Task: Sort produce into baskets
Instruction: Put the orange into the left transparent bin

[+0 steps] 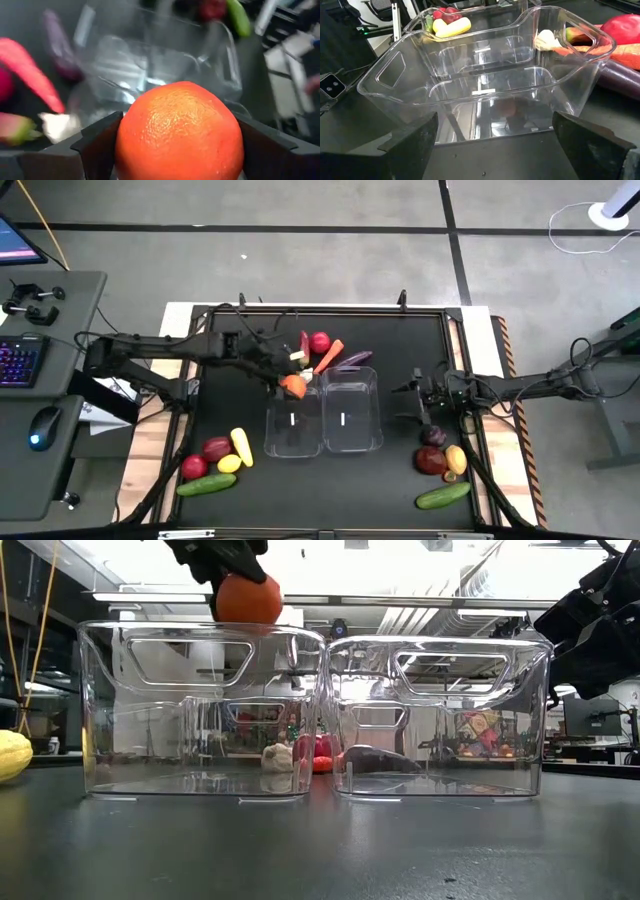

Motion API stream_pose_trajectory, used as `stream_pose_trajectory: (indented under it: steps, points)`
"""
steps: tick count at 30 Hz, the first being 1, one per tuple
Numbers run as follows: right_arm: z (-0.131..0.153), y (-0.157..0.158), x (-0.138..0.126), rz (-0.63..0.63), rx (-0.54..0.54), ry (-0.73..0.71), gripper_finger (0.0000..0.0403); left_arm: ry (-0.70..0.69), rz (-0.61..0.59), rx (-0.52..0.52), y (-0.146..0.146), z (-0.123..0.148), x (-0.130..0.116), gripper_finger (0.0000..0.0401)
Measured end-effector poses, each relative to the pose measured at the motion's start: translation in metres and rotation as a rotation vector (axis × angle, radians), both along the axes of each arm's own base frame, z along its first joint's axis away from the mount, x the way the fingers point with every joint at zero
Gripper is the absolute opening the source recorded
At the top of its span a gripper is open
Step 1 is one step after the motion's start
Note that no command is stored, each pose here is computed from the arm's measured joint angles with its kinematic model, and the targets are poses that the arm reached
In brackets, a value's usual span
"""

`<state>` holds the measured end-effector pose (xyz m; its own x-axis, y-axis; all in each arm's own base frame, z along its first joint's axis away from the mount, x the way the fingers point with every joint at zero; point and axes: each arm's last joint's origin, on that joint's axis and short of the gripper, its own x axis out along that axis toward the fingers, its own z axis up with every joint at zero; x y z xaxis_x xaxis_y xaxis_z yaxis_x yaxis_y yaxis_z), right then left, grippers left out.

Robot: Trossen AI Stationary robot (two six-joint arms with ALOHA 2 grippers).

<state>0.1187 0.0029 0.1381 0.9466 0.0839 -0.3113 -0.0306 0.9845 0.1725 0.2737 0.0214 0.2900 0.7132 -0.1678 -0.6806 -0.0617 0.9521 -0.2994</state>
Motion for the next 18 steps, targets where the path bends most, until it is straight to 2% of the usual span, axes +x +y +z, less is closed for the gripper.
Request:
stream_pose_trajectory:
  steps: [5, 11, 15, 18]
  points:
    - [0.000, 0.000, 0.000, 0.000, 0.000, 0.000, 0.0387, 0.053, -0.100, -0.062, -0.003, -0.013, 0.006, 0.0322]
    - [0.000, 0.000, 0.000, 0.000, 0.000, 0.000, 0.0387, 0.066, -0.092, -0.077, -0.002, -0.016, 0.009, 0.0322]
    - [0.000, 0.000, 0.000, 0.000, 0.000, 0.001, 0.0387, 0.049, -0.129, -0.049, -0.003, -0.016, 0.009, 0.0323]
    - [0.000, 0.000, 0.000, 0.000, 0.000, 0.002, 0.0387, 0.048, -0.131, -0.050, -0.003, -0.016, 0.009, 0.0335]
